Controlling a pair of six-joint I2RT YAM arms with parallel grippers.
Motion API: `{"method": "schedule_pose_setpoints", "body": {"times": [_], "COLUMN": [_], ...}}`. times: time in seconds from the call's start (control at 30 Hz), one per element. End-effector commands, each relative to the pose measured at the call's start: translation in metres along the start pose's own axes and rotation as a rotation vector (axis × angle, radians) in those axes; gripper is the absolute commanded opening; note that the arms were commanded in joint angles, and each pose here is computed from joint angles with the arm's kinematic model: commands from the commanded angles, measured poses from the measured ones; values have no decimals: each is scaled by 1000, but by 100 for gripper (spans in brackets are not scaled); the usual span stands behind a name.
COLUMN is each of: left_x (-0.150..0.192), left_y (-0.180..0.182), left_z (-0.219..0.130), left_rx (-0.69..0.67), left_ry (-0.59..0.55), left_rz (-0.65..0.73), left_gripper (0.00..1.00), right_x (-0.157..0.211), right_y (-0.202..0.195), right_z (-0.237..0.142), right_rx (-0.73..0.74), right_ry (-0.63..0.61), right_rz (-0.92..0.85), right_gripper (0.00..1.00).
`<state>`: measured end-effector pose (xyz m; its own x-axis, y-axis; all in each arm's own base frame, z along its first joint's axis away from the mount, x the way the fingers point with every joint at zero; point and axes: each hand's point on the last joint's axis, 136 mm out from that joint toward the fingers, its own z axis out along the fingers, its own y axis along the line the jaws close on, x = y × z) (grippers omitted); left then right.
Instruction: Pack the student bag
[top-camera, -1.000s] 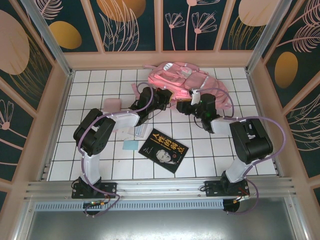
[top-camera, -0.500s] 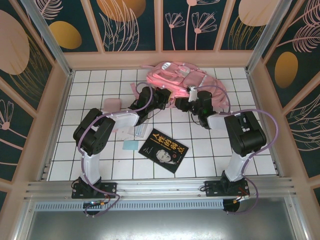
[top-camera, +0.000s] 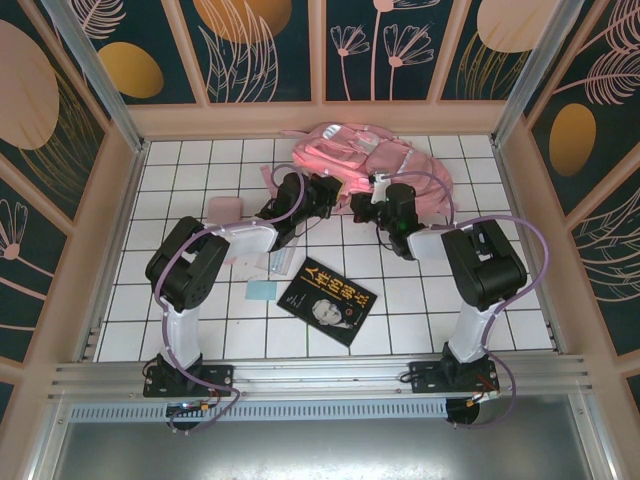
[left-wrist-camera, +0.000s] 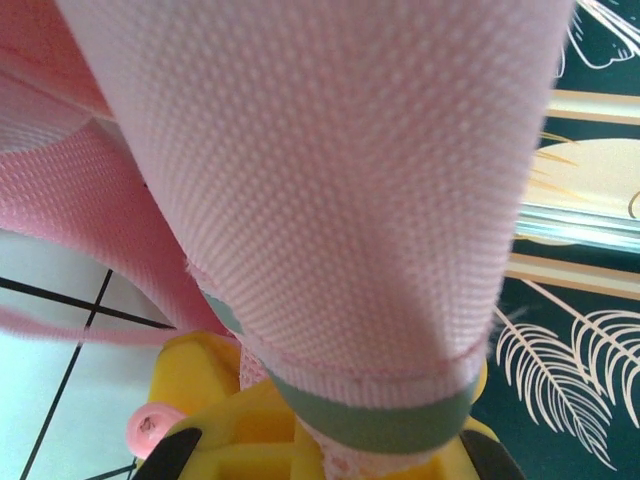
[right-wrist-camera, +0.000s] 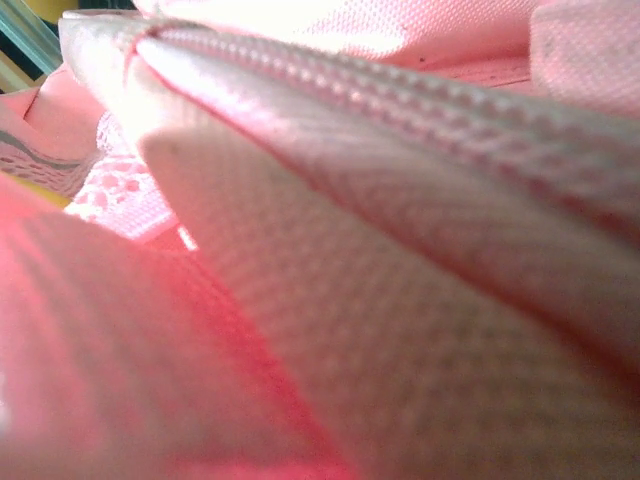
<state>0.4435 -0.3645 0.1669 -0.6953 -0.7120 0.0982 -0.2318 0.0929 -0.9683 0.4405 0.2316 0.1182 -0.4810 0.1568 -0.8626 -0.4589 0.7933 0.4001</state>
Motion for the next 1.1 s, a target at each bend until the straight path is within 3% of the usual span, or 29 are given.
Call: {"method": "schedule_pose_setpoints", "body": {"times": [0.0, 0.23, 0.53, 0.9, 1.07], "left_x": [32, -15, -35, -71, -85], "left_y": [-60, -38, -34, -14, -9], "left_z": [-9, 12, 25, 16, 13], "left_rx": [162, 101, 100, 40, 9], "left_ry": [122, 21, -6, -73, -89], "left_rz": [13, 79, 128, 182, 230], "left_gripper": [2, 2, 2, 0, 0], "right_x": [-36, -12, 25, 53, 56], "right_y": [-6, -10, -33, -75, -102], "right_z": [-12, -38, -60, -98, -130], "right_rx": [53, 55, 149, 403, 526], "right_ry": [-130, 31, 252, 500, 536], "right_rz": [-13, -5, 37, 150, 226], "right_gripper": [0, 0, 0, 0, 0]}}
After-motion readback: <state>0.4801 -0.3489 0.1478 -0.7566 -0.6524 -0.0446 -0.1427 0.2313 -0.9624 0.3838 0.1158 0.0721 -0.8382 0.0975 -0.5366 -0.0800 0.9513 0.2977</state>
